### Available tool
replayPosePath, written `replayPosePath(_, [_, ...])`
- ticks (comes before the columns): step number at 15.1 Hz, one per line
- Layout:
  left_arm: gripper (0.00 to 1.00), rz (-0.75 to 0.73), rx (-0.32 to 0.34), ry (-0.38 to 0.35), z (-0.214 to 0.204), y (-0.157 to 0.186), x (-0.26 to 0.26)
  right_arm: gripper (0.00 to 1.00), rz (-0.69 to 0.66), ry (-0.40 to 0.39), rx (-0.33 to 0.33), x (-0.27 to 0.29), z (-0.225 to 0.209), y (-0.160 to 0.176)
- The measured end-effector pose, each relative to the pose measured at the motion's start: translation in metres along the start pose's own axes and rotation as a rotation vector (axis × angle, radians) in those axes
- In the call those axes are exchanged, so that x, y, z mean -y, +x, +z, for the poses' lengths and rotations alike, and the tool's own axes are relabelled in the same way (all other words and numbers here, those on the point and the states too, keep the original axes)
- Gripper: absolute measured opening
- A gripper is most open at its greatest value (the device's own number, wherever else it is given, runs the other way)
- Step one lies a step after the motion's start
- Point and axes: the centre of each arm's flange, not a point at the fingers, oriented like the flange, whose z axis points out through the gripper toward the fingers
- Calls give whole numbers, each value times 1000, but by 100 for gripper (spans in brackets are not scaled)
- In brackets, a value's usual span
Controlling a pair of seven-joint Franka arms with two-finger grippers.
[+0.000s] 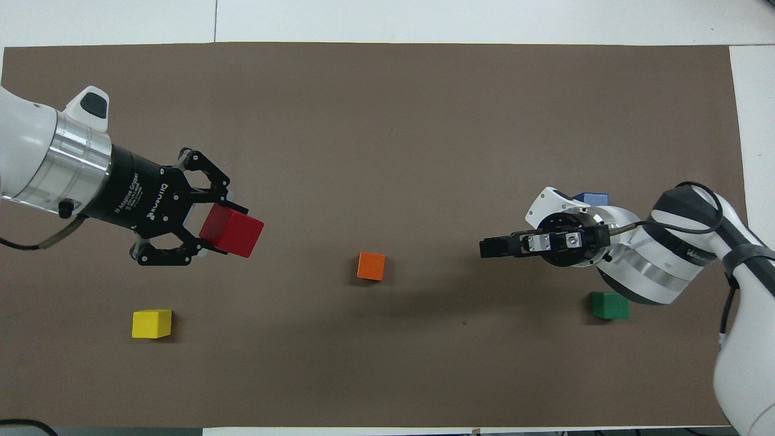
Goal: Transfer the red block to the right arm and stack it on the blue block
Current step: 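Carry the red cube toward the right gripper while the right gripper approaches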
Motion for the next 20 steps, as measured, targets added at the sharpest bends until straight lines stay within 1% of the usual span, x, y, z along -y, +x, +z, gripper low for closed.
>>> replayPosePath(2, [55,-123,50,-15,3,-31,6,100,21,84,2,-22,11,-2])
replayPosePath(4, [55,-289,105,-68,6,-42,8,100,42,162,-5,-44,21,-5])
replayPosePath(6, [55,-389,118,-134,13,-54,11,100,61,218,-13,-60,28,-8])
replayPosePath(8, [55,-460,124,-176,24,-75,17,100,72,256,-29,-74,36,-10])
replayPosePath(10, [55,-513,129,-201,33,-100,23,100,94,263,-27,-86,43,-14])
replayPosePath(11, [55,-515,128,-209,36,-111,25,100,100,258,-32,-90,43,-14])
replayPosePath(14, [55,-480,112,-233,49,-149,29,100,109,193,-85,-100,36,-8])
replayPosePath(15, [55,-480,82,-233,57,-164,32,100,111,169,-100,-103,36,-6])
replayPosePath(17, [55,-508,3,-239,76,-188,39,100,119,135,-105,-112,43,-4])
replayPosePath(18, [55,-519,-13,-242,81,-192,41,100,122,130,-100,-116,48,-4])
replayPosePath(20, [55,-549,-20,-251,80,-181,42,100,119,126,-86,-124,56,-8])
